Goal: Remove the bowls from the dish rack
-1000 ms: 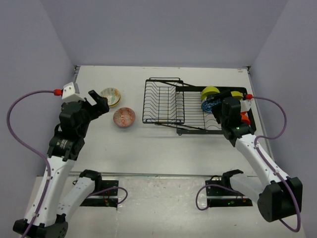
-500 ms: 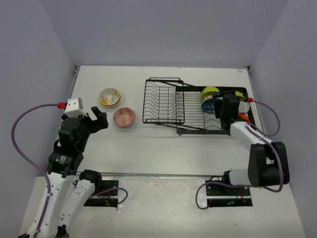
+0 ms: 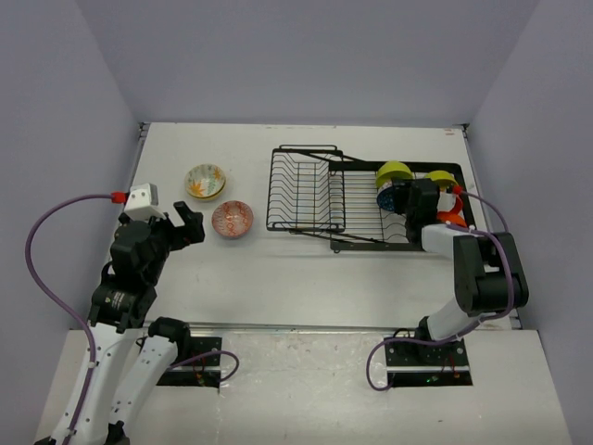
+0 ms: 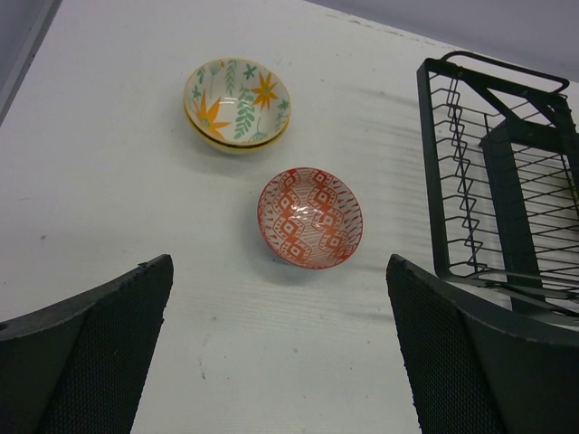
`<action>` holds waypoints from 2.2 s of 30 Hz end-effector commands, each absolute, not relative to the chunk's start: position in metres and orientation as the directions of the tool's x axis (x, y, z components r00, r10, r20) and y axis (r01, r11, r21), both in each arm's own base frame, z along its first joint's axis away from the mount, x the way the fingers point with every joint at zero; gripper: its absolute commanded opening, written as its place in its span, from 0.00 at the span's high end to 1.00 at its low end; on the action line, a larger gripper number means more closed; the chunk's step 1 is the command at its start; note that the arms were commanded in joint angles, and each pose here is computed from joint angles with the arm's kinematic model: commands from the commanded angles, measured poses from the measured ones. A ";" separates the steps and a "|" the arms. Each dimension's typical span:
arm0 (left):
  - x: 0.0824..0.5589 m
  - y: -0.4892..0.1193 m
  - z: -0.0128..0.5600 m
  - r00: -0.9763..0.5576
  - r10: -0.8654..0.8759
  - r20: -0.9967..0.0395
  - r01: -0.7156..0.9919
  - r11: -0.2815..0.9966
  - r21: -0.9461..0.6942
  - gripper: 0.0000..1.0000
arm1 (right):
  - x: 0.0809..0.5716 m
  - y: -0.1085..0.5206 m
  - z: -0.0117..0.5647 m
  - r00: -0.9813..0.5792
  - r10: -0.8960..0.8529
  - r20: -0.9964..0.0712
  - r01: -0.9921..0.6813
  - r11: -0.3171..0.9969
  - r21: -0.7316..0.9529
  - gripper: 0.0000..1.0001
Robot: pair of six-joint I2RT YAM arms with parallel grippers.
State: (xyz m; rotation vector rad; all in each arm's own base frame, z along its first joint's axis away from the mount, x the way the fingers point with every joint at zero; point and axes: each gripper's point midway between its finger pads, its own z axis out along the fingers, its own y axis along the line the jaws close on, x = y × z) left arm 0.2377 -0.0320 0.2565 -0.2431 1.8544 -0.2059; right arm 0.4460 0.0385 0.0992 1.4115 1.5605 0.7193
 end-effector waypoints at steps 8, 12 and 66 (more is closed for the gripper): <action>0.245 -0.039 0.261 -0.274 -0.247 -0.929 -0.012 0.967 -0.254 0.00 | 0.439 0.030 0.113 0.115 0.977 -0.179 0.392 0.121 0.912 0.73; 0.244 -0.040 0.262 -0.271 -0.247 -0.930 -0.008 0.967 -0.254 0.00 | 0.440 0.031 0.117 0.108 0.977 -0.184 0.377 0.131 0.917 0.89; 0.251 -0.088 0.285 -0.355 -0.303 -0.884 0.181 0.906 -0.383 0.00 | 0.261 0.255 0.327 0.038 0.034 -0.999 -0.899 0.438 -0.020 1.00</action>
